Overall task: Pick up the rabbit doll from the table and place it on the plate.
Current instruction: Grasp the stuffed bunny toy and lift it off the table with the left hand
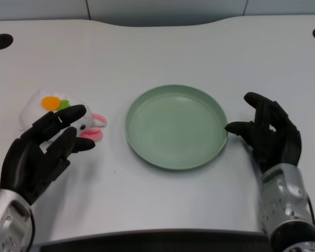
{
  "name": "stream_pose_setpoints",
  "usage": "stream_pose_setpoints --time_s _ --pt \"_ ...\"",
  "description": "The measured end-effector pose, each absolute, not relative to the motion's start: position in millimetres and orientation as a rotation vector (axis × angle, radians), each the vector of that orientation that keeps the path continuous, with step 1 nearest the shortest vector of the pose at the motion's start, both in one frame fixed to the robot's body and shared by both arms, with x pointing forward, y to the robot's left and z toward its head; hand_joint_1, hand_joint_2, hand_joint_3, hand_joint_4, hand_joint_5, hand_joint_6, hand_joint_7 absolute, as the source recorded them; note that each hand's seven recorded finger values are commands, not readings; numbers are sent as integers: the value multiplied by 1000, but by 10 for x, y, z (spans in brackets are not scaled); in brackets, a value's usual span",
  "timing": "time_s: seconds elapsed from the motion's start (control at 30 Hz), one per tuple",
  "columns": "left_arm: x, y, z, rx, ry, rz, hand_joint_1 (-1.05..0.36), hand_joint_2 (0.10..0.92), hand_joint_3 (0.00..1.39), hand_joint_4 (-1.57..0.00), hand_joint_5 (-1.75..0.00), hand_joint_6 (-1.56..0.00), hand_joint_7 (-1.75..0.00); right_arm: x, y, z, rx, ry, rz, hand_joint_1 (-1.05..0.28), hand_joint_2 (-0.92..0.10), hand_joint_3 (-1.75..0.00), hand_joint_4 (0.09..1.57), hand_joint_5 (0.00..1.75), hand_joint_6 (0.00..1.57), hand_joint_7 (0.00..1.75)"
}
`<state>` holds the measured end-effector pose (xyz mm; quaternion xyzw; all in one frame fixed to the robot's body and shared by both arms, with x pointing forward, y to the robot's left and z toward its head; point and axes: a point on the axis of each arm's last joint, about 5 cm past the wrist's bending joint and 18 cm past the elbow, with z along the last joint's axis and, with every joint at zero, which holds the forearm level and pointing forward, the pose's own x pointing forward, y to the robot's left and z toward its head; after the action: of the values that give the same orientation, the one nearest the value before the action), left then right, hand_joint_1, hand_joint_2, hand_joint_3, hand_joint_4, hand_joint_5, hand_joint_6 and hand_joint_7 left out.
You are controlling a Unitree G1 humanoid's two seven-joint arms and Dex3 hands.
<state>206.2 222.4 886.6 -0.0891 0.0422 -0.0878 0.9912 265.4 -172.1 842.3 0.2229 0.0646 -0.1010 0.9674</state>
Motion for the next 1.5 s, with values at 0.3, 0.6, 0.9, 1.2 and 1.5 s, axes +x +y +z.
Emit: stream_pose_setpoints --time_s 0.3,0.6,0.9,1.2,1.5 --pt "2307 2351 9332 228 -100 -236 -481 921 395 -359 -1249 -484 -426 2654 -1719 8424 450 129 -202 -376 -921 -395 749 1316 670 878" --pt "2511 2450 9992 712 -206 -290 -569 921 188 -264 -895 -449 -179 2653 -1718 8423 460 126 -205 -387 -921 -385 774 1312 687 881" --pt "2674 2454 10284 1160 -124 -370 -750 921 46 -186 -479 -431 -14 2652 -1701 8421 459 131 -212 -372 -921 -396 746 1330 640 875" --pt "2773 2386 10294 1337 -96 -398 -782 920 28 -191 -441 -392 -1 2656 -1637 8436 492 114 -261 -360 -921 -433 712 1393 611 995" --pt "2897 2390 10312 1549 -1 -441 -848 895 8 -124 -414 -333 -1 2657 -1665 8443 581 120 -342 -349 -921 -467 692 1342 618 1003"
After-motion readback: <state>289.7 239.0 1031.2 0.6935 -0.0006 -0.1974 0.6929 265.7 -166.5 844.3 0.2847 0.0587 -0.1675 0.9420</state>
